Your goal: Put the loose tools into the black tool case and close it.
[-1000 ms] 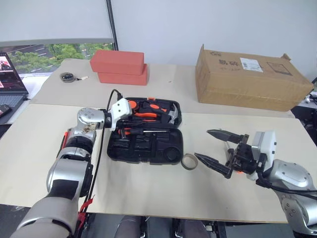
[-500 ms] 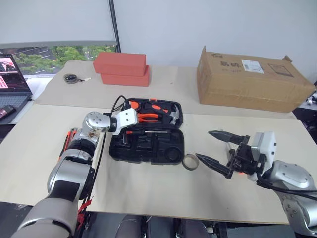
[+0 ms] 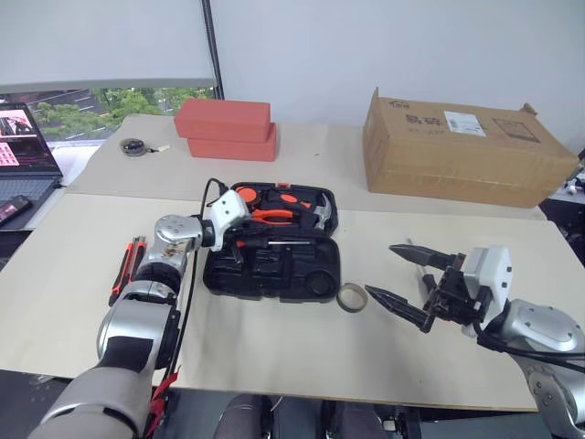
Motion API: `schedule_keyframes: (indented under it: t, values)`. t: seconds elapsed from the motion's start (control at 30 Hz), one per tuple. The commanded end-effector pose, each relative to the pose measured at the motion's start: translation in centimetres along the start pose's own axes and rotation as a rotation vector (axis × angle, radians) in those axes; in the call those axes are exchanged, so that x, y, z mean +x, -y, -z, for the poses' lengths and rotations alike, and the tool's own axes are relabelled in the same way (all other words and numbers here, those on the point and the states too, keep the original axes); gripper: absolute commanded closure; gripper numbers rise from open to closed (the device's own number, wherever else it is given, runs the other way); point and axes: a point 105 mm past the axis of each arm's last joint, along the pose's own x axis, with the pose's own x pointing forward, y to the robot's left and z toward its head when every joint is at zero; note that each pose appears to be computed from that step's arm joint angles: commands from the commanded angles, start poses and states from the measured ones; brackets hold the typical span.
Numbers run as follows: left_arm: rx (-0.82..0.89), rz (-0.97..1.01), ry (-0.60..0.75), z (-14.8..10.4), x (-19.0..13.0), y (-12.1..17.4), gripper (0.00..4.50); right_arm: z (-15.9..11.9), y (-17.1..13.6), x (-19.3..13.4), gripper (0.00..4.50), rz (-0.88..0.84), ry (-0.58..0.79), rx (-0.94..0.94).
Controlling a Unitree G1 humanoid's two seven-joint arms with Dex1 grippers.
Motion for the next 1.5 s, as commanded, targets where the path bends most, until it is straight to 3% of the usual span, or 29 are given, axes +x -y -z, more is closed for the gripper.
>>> schedule_keyframes:
  t: [0.03,0.23,1.07,1.2,1.37,1.5]
  values:
    - [0.039,0.088,0.090,-2.5,-0.3,0.2,4.48,-1.2,0.1,-0.1,0.00,-0.006,0.031,-0.042]
    - [0.053,0.185,-0.011,-0.3,0.1,2.2,4.48,-1.0,0.4,-0.1,0.00,0.010,0.015,-0.044]
    - [0.058,0.081,-0.302,4.8,-0.1,1.8,4.48,-0.3,0.4,-0.4,0.00,0.027,-0.022,-0.050]
    - [-0.027,0.050,-0.272,4.7,0.2,1.6,4.48,-0.1,0.3,-0.3,0.00,0.026,-0.025,-0.048]
    - [-0.050,0.016,-0.161,2.2,0.5,0.4,4.48,-0.1,0.3,-0.4,0.00,0.033,-0.029,-0.049]
    - [-0.081,0.040,0.050,-1.7,0.5,-0.3,4.48,0.9,1.3,-0.9,0.00,0.109,-0.093,-0.052]
